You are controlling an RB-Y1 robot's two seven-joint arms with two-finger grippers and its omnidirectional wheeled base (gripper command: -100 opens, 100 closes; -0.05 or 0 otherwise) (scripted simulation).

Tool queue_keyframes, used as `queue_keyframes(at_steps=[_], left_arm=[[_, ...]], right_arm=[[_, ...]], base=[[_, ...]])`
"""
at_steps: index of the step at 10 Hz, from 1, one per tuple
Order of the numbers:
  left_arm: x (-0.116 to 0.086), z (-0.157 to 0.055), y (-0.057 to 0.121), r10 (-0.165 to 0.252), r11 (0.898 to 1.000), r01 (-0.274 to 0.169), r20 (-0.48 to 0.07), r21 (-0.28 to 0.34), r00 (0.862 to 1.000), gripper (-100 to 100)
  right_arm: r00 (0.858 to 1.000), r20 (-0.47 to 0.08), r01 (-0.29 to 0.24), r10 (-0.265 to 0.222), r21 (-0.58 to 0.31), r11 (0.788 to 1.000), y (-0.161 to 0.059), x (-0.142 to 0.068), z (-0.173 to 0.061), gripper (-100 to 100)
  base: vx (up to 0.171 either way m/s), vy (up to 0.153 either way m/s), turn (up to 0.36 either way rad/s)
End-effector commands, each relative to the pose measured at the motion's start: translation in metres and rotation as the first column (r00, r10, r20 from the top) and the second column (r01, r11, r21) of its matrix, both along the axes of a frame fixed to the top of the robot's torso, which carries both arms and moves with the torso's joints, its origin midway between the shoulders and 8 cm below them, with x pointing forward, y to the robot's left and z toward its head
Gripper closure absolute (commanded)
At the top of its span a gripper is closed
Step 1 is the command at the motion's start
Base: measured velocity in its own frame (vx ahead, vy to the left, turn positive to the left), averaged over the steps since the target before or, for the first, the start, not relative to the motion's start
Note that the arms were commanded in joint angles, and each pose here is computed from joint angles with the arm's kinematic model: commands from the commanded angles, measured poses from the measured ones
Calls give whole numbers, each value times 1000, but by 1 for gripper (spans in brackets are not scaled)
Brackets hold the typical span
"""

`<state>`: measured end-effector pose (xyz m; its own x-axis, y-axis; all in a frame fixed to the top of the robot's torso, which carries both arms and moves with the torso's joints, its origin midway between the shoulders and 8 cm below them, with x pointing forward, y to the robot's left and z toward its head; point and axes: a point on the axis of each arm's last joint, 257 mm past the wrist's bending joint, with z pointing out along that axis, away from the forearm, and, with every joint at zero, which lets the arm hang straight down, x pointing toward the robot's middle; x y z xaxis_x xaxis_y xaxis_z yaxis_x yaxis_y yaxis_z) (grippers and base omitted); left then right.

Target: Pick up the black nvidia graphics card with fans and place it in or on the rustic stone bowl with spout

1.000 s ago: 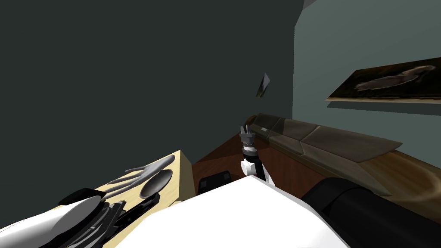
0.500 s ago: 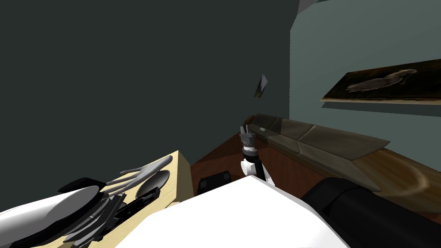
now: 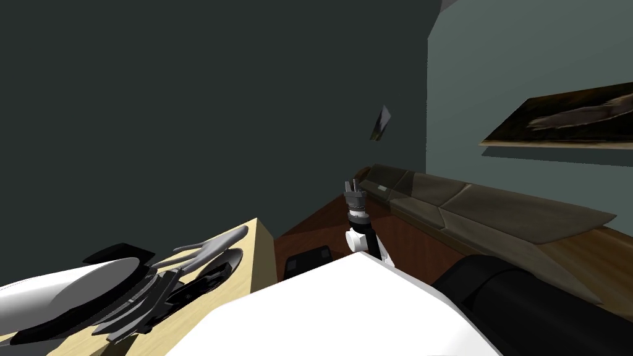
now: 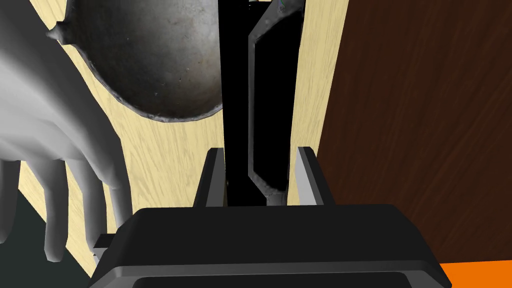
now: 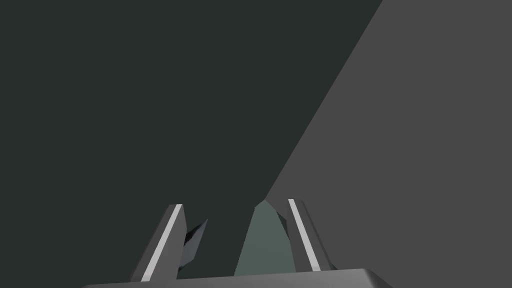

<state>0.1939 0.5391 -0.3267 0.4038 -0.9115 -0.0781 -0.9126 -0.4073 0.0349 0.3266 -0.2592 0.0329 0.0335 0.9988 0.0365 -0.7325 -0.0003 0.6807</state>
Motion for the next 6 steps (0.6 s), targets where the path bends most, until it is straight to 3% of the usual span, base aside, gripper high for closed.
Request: queue_keyframes(at_steps=[1,6], left_arm=[[4,10,-6,-8,1000,8,2,-2,1000,100],[12,40,-26,-45,999,45,1,-5,999,100]], right_arm=[[1000,0,0,0,0,1000,0,0,0,0],[1000,0,0,0,0,1000,0,0,0,0]], base=[[101,14,98],[108,15,87]])
